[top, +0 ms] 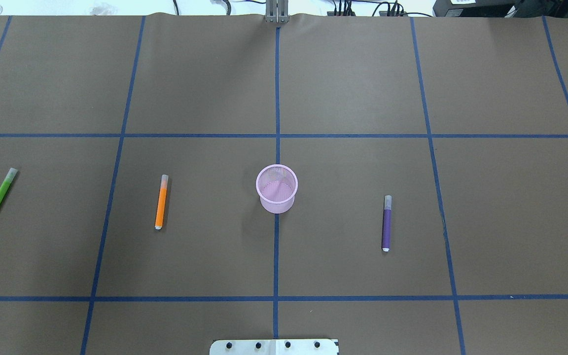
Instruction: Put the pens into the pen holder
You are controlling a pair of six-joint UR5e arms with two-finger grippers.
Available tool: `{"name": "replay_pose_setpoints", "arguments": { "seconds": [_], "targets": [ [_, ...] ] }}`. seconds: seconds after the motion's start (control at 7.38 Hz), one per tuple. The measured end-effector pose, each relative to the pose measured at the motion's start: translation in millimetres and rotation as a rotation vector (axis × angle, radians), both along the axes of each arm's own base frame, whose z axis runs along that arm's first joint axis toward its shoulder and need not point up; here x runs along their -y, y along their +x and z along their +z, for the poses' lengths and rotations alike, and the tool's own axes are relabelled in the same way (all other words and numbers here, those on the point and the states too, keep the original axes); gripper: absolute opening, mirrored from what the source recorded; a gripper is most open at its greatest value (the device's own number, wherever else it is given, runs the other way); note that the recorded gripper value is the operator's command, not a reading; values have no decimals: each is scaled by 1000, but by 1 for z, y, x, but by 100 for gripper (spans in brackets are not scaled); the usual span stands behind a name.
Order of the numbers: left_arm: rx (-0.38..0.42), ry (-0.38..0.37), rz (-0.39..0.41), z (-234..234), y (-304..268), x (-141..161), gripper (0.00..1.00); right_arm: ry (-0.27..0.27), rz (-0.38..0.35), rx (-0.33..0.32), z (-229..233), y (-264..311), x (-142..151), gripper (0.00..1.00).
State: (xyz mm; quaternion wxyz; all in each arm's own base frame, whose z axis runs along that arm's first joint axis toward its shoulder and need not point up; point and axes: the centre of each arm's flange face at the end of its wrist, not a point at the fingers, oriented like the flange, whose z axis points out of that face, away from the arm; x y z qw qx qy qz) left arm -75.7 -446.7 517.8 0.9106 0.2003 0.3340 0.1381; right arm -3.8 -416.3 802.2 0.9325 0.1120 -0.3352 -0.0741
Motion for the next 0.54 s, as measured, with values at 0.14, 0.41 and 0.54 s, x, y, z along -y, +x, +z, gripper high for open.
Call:
{"name": "replay_pose_setpoints", "arguments": {
  "seconds": [0.14, 0.41, 0.54],
  "targets": [
    [0, 2, 0, 0, 0, 0, 100, -10, 0, 0, 3, -2, -1, 67],
    [0, 12, 0, 0, 0, 1, 100, -16, -10, -3, 6, -7, 0, 63],
    [0, 14, 0, 0, 0, 1, 100, -18, -17, -6, 8, -11, 1, 57]
  ]
}}
